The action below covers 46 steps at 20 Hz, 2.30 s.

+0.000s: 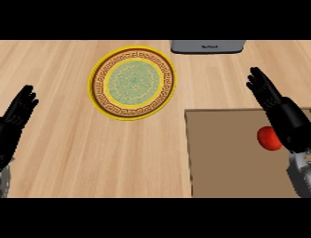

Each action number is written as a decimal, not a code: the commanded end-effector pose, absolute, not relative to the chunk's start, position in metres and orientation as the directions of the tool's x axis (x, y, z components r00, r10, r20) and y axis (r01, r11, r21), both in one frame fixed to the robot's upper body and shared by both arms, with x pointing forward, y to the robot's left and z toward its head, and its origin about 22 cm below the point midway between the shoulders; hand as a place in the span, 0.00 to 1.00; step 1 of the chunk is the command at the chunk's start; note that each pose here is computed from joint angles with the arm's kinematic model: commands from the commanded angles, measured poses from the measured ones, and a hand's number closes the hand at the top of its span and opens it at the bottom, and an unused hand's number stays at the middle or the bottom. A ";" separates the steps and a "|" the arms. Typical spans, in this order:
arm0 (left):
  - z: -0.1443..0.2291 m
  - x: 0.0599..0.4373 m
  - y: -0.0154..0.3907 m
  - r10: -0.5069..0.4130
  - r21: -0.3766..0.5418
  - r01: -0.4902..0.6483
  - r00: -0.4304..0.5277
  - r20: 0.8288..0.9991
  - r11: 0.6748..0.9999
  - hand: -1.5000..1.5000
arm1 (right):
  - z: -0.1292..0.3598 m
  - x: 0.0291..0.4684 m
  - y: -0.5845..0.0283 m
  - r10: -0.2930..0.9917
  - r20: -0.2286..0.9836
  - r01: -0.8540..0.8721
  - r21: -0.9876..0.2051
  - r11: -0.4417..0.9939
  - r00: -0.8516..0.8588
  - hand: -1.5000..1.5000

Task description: Pick the tomato from the tray and place it in the plate

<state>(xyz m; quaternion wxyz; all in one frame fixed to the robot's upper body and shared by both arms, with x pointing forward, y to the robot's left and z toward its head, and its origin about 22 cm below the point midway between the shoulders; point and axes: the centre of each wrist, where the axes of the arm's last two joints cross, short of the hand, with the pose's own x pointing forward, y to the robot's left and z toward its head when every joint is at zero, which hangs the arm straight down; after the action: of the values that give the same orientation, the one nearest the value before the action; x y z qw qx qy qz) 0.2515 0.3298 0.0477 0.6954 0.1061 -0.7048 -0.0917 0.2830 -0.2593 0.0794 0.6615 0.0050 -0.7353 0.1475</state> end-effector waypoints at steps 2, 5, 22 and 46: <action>0.046 0.251 0.336 -0.278 0.276 -0.052 -0.017 0.961 0.960 0.50 | 0.089 0.281 -0.279 -0.163 0.964 -0.100 0.145 0.984 -0.211 1.00; 0.028 0.242 0.330 -0.253 0.253 -0.073 0.016 0.967 0.965 0.50 | 0.082 0.285 -0.272 -0.539 0.793 0.008 0.564 0.826 -0.284 1.00; -0.031 0.247 0.288 -0.193 0.194 -0.018 0.046 0.980 0.981 0.50 | 0.020 0.175 -0.280 -0.269 0.871 0.670 0.488 0.559 -0.411 0.00; -0.031 0.257 0.283 -0.197 0.197 0.006 0.050 0.979 0.980 0.50 | 0.024 0.176 -0.352 -0.102 0.948 0.359 -0.014 0.933 0.303 0.00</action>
<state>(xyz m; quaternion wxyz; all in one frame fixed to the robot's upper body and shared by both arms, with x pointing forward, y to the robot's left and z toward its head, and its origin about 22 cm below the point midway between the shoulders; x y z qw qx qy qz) 0.2487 0.3030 -0.0260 0.7205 0.0734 -0.6863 -0.0667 0.1570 -0.3498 0.0252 0.7831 -0.1129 -0.5899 -0.1612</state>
